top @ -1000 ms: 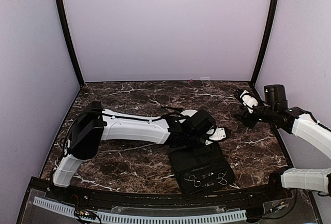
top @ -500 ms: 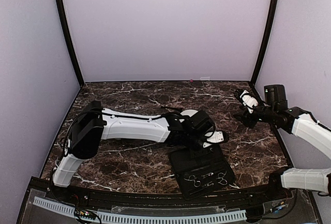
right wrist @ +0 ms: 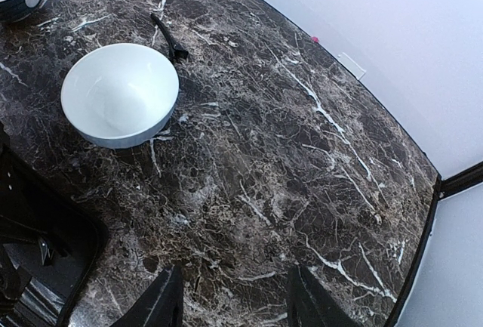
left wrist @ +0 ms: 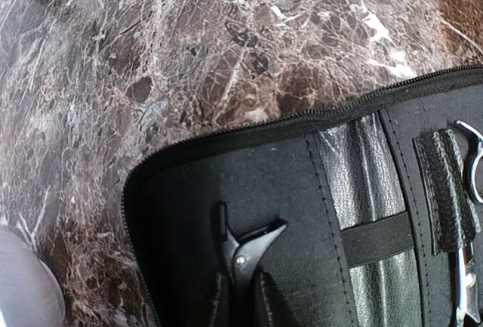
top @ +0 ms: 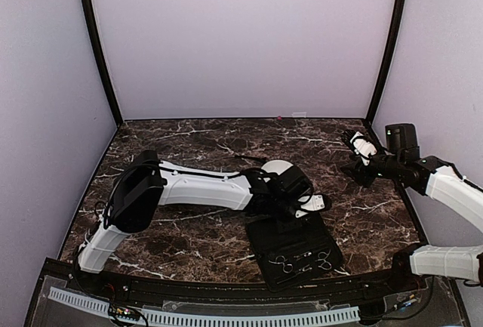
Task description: Sort the hair-cutting tools
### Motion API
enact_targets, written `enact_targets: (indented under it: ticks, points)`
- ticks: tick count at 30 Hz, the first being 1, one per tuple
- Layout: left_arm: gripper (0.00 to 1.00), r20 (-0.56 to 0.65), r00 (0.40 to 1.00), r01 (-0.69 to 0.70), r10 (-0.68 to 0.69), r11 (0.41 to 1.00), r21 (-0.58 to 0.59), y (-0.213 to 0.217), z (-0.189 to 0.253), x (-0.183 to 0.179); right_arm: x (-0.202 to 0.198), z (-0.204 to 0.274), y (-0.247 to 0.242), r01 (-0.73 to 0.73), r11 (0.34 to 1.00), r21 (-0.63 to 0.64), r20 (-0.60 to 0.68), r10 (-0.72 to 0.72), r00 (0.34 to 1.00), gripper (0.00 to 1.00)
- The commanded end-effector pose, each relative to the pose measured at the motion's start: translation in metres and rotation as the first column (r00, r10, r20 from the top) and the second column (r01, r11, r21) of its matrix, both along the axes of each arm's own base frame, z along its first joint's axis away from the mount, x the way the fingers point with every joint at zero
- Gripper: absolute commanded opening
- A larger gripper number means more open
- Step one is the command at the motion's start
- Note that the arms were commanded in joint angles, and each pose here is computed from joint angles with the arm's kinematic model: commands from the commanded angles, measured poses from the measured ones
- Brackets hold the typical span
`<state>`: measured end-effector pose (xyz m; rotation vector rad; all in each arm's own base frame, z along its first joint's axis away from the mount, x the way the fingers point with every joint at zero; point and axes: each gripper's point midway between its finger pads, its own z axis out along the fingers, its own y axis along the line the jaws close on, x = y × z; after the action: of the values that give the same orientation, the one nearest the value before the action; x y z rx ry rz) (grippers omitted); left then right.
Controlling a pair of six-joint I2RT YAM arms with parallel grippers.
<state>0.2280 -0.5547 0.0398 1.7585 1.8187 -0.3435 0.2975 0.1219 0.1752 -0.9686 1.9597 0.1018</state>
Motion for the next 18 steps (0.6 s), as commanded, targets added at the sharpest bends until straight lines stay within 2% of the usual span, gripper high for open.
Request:
enact_targets:
  ticks: [1,4,9,18]
  points:
    - [0.08,0.013,1.000,-0.010,0.010,1.000,0.009,0.002,0.007,0.006,-0.002,-0.005,0.000,-0.009,1.000,-0.003,-0.009,0.009,1.000,0.47]
    - [0.04,-0.016,0.999,-0.041,0.041,0.999,0.015,0.004,0.012,0.007,-0.001,-0.004,0.000,-0.008,1.000,-0.001,-0.007,0.008,1.000,0.47]
    - [0.04,-0.096,0.987,-0.127,0.129,0.992,0.025,0.015,0.016,0.013,-0.002,-0.005,0.000,-0.009,1.000,-0.004,-0.008,0.009,1.000,0.47]
    - [0.04,-0.115,0.979,-0.161,0.170,0.984,0.082,0.036,0.007,0.010,-0.002,-0.005,0.000,-0.011,1.000,-0.002,-0.009,0.011,1.000,0.47]
